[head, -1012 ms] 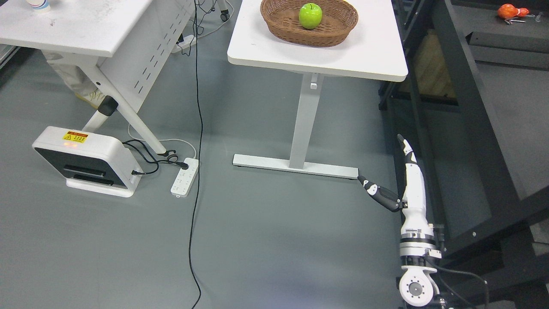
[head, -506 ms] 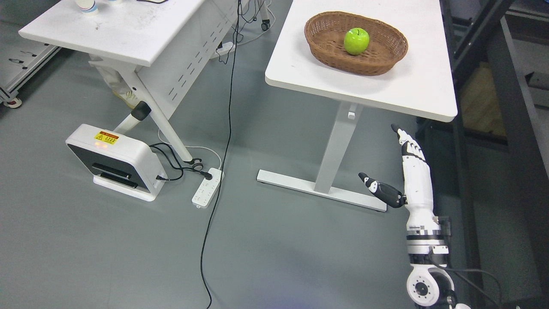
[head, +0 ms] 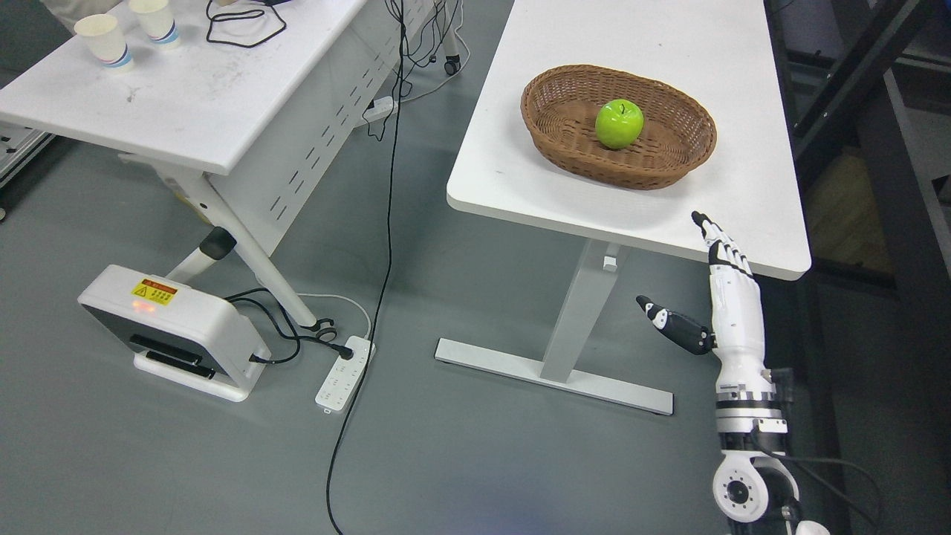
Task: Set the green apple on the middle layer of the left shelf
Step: 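Drive toward the table with the basket, right hand raised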
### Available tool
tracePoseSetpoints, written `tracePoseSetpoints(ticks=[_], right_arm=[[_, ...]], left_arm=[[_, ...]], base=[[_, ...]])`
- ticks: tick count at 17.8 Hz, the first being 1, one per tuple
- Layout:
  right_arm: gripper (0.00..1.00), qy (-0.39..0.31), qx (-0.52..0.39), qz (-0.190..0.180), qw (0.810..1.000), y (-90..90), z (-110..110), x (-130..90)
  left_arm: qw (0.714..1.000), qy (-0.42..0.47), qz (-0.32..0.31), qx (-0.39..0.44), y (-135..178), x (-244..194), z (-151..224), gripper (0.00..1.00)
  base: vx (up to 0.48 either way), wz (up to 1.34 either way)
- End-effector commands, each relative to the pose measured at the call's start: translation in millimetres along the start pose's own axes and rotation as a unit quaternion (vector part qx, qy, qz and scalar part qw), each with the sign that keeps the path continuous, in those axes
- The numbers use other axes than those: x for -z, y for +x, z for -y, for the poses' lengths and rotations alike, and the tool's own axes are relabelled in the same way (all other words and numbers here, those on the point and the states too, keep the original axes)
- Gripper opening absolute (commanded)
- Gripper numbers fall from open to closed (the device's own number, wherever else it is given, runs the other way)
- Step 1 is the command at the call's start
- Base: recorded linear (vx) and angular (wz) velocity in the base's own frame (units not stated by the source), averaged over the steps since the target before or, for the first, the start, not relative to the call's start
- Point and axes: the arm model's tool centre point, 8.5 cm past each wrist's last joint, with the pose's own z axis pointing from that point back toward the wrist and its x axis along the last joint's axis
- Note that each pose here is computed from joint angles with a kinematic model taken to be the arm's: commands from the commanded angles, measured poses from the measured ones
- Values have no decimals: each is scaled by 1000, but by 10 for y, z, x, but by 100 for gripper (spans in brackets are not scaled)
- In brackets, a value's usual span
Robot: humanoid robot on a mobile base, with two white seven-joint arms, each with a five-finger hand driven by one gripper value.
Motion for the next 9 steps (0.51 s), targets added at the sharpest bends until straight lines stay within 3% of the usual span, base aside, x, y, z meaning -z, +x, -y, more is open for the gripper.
tracePoseSetpoints(ticks=[1,9], right_arm=[[98,5,-19,2,1000,-58,75,21],[98,1,-20,2,1000,-42,108,97]], left_arm=[[1000,9,1,0,-1,-20,-112,100],[1000,9,1,0,-1,-20,-112,100]], base=[[286,-71],[267,-40]])
